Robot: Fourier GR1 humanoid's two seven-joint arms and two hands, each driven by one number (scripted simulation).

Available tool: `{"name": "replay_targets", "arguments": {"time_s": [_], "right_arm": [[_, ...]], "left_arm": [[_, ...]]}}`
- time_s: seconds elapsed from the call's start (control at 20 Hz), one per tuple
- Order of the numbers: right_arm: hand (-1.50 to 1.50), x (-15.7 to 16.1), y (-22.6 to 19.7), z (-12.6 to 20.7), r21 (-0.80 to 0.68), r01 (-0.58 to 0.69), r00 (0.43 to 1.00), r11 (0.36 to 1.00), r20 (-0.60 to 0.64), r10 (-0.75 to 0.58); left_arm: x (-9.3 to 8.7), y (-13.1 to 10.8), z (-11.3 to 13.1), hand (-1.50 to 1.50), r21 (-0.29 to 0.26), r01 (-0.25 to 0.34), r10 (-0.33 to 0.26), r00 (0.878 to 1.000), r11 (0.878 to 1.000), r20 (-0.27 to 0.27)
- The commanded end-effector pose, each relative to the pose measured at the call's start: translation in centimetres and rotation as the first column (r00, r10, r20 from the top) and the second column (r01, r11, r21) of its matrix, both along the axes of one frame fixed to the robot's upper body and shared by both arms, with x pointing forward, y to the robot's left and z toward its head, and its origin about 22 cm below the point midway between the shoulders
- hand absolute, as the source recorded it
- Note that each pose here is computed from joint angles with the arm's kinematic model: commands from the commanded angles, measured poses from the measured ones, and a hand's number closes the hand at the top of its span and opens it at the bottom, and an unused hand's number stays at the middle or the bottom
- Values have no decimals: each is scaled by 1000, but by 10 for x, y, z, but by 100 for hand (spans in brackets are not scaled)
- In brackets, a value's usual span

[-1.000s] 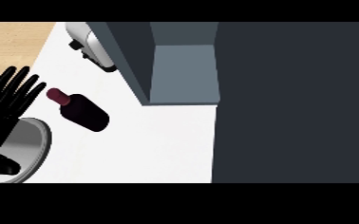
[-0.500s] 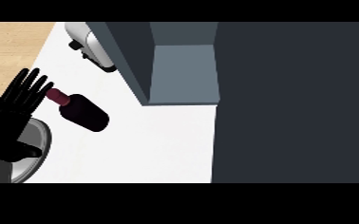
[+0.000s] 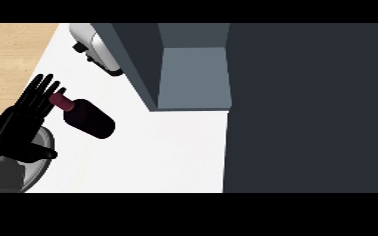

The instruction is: Pick up the wine, place it into the cabinet and close the cabinet

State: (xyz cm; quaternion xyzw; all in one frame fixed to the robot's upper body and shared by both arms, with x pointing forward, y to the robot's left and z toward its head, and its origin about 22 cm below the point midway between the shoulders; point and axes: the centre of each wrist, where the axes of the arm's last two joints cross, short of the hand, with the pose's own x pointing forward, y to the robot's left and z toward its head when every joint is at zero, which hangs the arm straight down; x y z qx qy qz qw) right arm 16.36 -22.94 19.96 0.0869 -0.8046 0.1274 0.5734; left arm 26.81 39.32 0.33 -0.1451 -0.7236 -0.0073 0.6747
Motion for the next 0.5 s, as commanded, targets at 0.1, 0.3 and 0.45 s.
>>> {"name": "replay_targets", "arguments": {"time_s": [0.1, 0.3, 0.45], "right_arm": [[-150, -28, -6, 15, 49, -31, 998, 998, 53, 29], [-150, -40, -12, 17, 47, -44, 997, 998, 62, 41], [-150, -45, -7, 18, 31, -44, 998, 999, 55, 42]], "left_arm": [[2, -6, -35, -150, -14, 33, -34, 999, 999, -21], [-3, 1, -48, -150, -24, 37, -38, 998, 999, -41], [1, -1, -50, -150, -26, 29, -29, 1000, 999, 1]]}}
